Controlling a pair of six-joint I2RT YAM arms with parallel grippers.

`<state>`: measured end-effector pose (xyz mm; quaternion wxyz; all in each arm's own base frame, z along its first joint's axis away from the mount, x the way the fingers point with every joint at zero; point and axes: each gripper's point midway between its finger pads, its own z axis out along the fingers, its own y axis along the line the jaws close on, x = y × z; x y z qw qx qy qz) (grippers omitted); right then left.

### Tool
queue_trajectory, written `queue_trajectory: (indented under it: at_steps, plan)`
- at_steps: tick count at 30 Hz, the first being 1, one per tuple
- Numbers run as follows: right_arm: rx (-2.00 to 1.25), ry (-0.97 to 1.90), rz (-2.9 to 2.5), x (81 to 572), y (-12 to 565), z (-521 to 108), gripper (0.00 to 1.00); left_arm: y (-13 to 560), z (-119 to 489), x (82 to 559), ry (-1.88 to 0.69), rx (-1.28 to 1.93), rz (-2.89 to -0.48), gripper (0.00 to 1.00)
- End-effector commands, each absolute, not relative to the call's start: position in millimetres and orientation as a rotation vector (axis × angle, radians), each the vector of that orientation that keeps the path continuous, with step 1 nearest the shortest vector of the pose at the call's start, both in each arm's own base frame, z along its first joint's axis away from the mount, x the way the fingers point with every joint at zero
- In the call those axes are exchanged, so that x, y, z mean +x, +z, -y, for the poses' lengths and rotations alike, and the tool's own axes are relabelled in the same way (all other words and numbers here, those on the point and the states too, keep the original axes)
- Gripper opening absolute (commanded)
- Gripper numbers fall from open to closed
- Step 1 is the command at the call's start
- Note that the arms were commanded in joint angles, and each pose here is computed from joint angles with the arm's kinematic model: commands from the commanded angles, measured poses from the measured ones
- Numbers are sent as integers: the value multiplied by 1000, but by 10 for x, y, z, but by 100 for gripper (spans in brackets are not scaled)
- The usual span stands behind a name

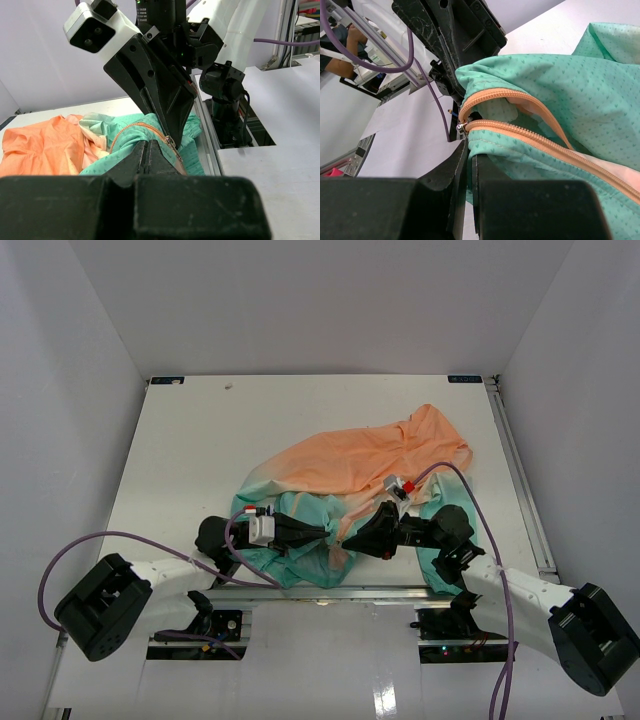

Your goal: Zip up the jacket

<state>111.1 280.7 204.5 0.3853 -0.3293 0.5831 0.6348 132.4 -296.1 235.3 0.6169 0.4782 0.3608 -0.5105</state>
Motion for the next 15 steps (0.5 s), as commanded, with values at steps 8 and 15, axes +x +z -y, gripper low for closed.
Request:
queue_trajectory:
  at_steps: [8, 15]
  plan:
    - [-827, 1598, -1445, 1153, 2192, -2792, 8, 2551, 2929, 1233, -1116, 1128, -685, 0]
    - [-822, 1589, -1454, 1176, 2225, -2799, 8, 2492, 2957, 1254, -1105, 1143, -701, 0]
